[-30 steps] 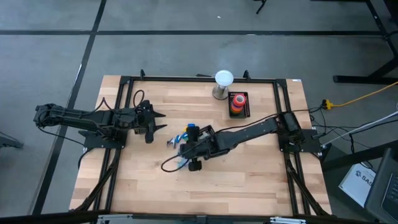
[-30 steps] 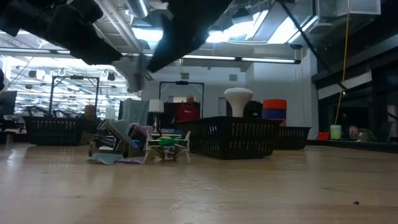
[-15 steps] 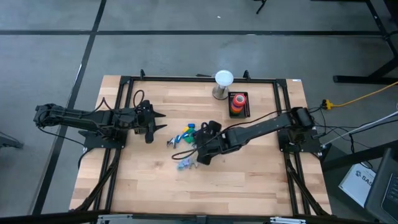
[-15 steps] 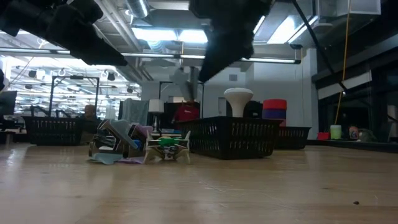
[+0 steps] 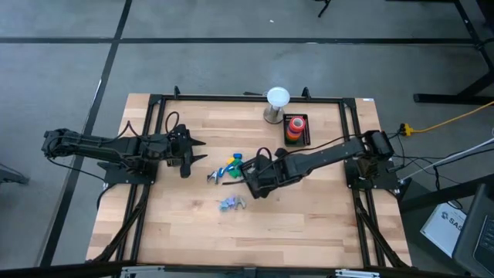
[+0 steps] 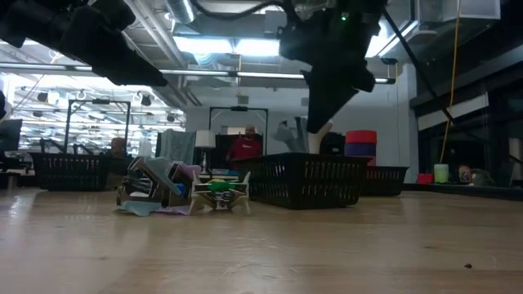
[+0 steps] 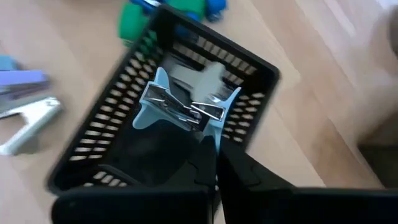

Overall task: Pick and place Stapler, Stapler remover, tape
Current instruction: Put the light blue staple remover into the center black bin

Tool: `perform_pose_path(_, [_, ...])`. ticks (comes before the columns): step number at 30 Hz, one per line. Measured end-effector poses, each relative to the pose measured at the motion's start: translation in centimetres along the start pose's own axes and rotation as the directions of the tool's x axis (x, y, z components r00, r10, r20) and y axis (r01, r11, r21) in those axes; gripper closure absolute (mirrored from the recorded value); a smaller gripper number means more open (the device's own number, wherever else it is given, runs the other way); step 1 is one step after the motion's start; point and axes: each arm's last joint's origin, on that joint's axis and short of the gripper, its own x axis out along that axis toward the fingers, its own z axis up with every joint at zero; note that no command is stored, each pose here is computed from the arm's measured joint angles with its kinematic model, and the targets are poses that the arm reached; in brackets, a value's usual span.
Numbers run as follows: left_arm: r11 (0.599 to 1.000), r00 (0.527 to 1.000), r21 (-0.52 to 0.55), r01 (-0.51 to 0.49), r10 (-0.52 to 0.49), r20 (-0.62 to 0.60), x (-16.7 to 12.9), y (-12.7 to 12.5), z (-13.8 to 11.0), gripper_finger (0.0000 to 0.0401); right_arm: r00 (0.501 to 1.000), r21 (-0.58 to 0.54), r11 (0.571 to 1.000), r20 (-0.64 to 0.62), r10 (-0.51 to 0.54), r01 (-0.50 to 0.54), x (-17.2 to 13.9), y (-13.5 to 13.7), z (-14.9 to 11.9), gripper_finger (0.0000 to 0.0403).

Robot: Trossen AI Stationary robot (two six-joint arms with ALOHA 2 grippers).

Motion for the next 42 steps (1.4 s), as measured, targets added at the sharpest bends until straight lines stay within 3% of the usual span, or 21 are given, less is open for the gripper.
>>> perform_pose_path(15, [1.0, 1.0, 0.0, 0.0, 0.0, 0.0, 0.0, 0.0, 0.0, 0.0191, 0.996, -0.099, 0.991, -0.016, -0.09, 0.088, 2.7, 0.8, -0.6, 0.039])
perform_pose_path(33, [1.0, 1.0, 0.0, 0.0, 0.0, 0.0, 0.0, 0.0, 0.0, 0.0191, 0.992, -0.099, 0.987, -0.014, -0.126, 0.124, 4.0, 1.1, -0.9, 0.0387])
perform_pose_path(42, [1.0, 1.0, 0.0, 0.0, 0.0, 0.0, 0.0, 0.0, 0.0, 0.0191, 0.992, -0.077, 0.989, -0.014, -0.125, 0.123, 4.0, 1.1, -0.9, 0.0327])
